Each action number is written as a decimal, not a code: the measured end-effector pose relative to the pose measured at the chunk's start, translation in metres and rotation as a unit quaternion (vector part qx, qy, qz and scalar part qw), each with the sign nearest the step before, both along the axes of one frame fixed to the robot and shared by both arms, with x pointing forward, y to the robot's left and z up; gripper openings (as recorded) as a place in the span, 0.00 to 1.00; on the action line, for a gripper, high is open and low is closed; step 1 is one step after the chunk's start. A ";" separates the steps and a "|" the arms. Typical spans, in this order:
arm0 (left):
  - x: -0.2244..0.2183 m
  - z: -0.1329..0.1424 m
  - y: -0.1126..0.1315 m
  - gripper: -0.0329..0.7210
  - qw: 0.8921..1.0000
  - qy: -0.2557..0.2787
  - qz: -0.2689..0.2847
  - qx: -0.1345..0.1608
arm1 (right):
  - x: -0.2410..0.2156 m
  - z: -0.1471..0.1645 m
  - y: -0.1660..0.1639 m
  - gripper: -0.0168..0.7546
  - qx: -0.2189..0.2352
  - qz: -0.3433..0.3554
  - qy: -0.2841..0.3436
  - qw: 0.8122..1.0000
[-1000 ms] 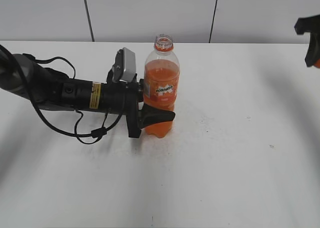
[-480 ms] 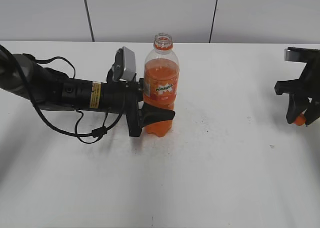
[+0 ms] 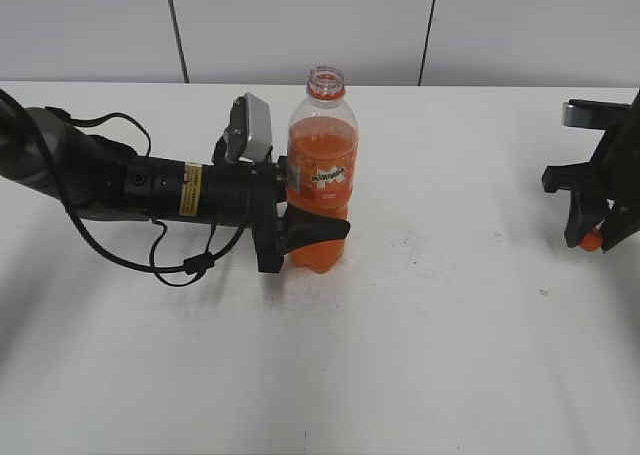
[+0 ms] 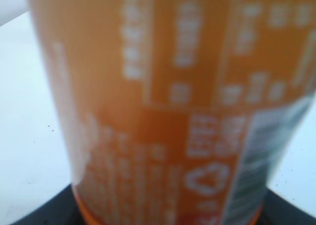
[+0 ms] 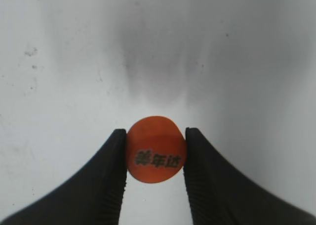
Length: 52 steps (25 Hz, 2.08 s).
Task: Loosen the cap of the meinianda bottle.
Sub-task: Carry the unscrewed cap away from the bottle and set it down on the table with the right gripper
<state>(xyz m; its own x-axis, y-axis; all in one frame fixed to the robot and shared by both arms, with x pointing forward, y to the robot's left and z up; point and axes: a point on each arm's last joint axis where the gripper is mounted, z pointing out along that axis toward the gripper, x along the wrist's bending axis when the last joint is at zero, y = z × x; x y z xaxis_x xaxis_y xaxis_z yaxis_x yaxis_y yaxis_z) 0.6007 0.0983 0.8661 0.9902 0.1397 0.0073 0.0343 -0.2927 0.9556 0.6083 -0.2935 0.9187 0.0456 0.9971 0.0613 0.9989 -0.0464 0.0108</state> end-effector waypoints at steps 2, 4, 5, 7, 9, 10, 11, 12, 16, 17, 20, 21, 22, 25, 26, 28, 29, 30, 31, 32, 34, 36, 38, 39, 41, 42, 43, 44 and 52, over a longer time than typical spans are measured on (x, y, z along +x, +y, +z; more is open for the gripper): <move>0.000 0.000 0.000 0.55 1.000 0.000 0.000 0.000 | 0.000 0.000 0.000 0.37 0.000 0.000 -0.002 1.000; 0.000 0.000 0.000 0.55 1.000 0.000 0.000 0.000 | 0.001 0.000 0.000 0.37 0.000 -0.001 -0.006 1.000; 0.000 0.000 0.000 0.55 1.000 0.000 0.000 0.000 | 0.001 0.000 0.000 0.37 0.000 -0.001 -0.007 1.000; 0.000 0.000 0.000 0.55 1.000 0.000 0.000 0.000 | 0.002 0.000 -0.001 0.37 0.000 -0.002 -0.010 1.000; 0.000 0.000 0.000 0.55 1.000 0.000 0.000 0.000 | 0.002 0.000 0.000 0.37 0.000 -0.002 -0.013 1.000; 0.000 0.000 0.000 0.55 1.000 0.000 0.000 0.000 | 0.002 0.000 0.000 0.37 0.000 -0.002 -0.013 1.000; 0.000 0.000 0.000 0.55 1.000 0.000 0.000 0.000 | 0.002 0.000 0.000 0.37 0.001 -0.002 -0.013 1.000; 0.000 0.000 0.000 0.55 1.000 0.000 0.000 0.000 | 0.002 0.000 0.000 0.37 0.001 -0.002 -0.013 1.000; 0.000 0.000 0.000 0.55 1.000 0.000 0.000 0.000 | 0.002 -0.003 0.000 0.37 0.001 -0.003 -0.008 1.000; 0.000 0.000 0.000 0.55 1.000 0.000 0.000 0.000 | 0.002 -0.006 0.000 0.37 0.001 -0.003 -0.003 1.000; 0.000 0.000 0.000 0.55 1.000 0.000 0.000 0.000 | 0.002 -0.018 0.000 0.37 0.001 -0.006 0.015 1.000; 0.000 0.000 0.000 0.55 1.000 0.000 0.000 0.000 | 0.002 -0.020 0.000 0.37 0.001 -0.007 0.017 1.000; 0.000 0.000 0.000 0.55 1.000 0.000 0.000 0.000 | 0.003 -0.020 0.000 0.37 0.001 -0.008 0.017 1.000; 0.000 0.000 0.000 0.55 1.000 0.000 0.001 0.000 | 0.004 -0.019 0.000 0.37 0.001 -0.009 0.014 1.000; 0.000 0.000 0.000 0.55 1.000 0.000 0.001 0.000 | 0.005 -0.019 0.000 0.37 0.001 -0.009 0.013 1.000; 0.000 0.000 0.000 0.55 1.000 0.000 0.001 0.000 | 0.005 -0.019 0.000 0.37 0.001 -0.010 0.013 1.000; 0.000 0.000 0.000 0.55 1.000 0.000 0.001 0.000 | 0.005 -0.019 0.000 0.37 0.001 -0.011 0.013 1.000; 0.000 0.000 0.000 0.55 1.000 0.000 0.001 0.000 | 0.004 -0.019 0.000 0.37 0.001 -0.011 0.015 1.000; 0.000 0.000 0.000 0.55 1.000 0.000 0.001 0.000 | 0.004 -0.020 0.000 0.37 0.001 -0.010 0.018 1.000; 0.000 0.000 0.000 0.55 1.000 0.000 0.001 0.000 | 0.004 -0.021 0.000 0.37 0.001 -0.010 0.022 1.000; 0.000 0.000 0.000 0.55 1.000 0.000 0.001 0.000 | 0.003 -0.025 0.000 0.37 0.001 -0.010 0.030 1.000; 0.000 0.000 0.000 0.55 1.000 0.000 0.001 0.000 | 0.003 -0.027 0.000 0.37 0.001 -0.010 0.034 0.999; 0.000 0.000 0.000 0.55 1.000 0.000 0.001 0.000 | 0.003 -0.027 0.000 0.38 0.001 -0.010 0.035 0.999; 0.000 0.000 0.000 0.55 1.000 0.000 0.001 0.000 | 0.003 -0.027 0.000 0.39 0.001 -0.010 0.034 0.999; 0.000 0.000 0.000 0.55 1.000 0.000 0.001 0.000 | 0.004 -0.027 0.000 0.45 0.002 -0.010 0.034 0.999; 0.000 0.000 0.000 0.55 1.000 0.000 0.001 0.000 | 0.004 -0.027 0.000 0.50 0.002 -0.010 0.035 0.999; 0.000 0.000 0.000 0.55 1.000 0.000 0.001 0.000 | 0.004 -0.026 0.000 0.55 0.002 -0.010 0.034 0.999; 0.000 0.000 0.000 0.55 1.000 0.000 0.001 0.000 | 0.004 -0.026 0.000 0.61 0.002 -0.010 0.035 0.999; 0.000 0.000 0.000 0.55 1.000 0.000 0.001 0.000 | 0.010 -0.016 0.000 0.76 0.003 -0.009 0.034 0.999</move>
